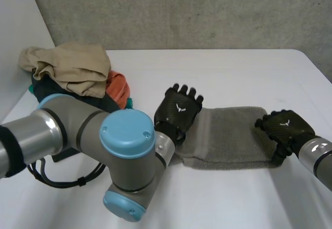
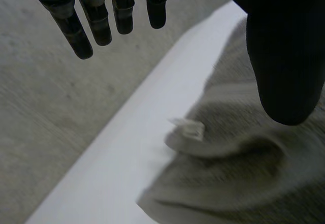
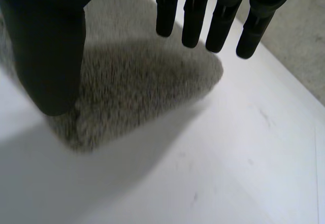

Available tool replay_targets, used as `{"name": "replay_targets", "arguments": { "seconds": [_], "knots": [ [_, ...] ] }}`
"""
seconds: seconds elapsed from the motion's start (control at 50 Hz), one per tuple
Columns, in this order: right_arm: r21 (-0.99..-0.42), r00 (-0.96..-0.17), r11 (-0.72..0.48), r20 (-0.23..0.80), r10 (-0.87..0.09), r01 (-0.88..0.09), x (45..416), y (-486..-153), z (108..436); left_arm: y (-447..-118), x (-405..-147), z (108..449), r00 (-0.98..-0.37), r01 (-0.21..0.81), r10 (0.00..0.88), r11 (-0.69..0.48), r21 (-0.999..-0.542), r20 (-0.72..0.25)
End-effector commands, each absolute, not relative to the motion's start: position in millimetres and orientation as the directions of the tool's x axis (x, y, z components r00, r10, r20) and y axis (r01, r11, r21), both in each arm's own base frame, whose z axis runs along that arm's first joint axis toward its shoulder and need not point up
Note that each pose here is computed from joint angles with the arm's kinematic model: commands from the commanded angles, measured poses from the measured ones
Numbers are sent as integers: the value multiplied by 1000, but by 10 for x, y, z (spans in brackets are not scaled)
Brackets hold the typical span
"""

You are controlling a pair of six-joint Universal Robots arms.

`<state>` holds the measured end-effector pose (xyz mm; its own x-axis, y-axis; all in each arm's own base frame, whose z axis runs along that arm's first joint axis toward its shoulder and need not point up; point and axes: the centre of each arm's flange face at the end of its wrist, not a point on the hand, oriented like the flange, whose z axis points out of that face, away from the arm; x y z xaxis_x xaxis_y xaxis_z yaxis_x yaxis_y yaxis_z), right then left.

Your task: Fold the laundry.

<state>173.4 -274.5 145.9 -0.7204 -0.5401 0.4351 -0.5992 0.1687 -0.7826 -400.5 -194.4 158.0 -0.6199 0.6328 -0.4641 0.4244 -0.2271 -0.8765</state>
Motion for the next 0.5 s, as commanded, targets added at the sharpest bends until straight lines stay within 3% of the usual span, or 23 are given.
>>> {"name": "replay_targets", "arguments": {
  "seconds": [0.02,0.24,0.3,0.38,0.42,0.5],
  "knots": [
    [-768,-710,174,447,-544,-617,1723,-2749,1399,-1911,-3927,1380,-593,506,648,-162,-847,-478],
    [-768,-700,146,467,-540,-624,1755,-2765,1418,-1677,-3652,1248,-585,637,634,-27,-771,-506],
    [-758,-692,114,510,-511,-642,1761,-2821,1492,-1640,-3607,1420,-601,619,618,-43,-785,-507],
    [-735,-666,40,589,-458,-677,1886,-2877,1665,-1578,-3526,1811,-653,543,592,-71,-837,-473],
    [-727,-639,-15,614,-464,-687,2044,-2832,1735,-1569,-3504,1953,-676,508,580,-80,-858,-455],
    [-704,-529,-248,680,-508,-666,2660,-2553,1970,-1525,-3418,2250,-724,433,555,-94,-896,-408]
  ]
}}
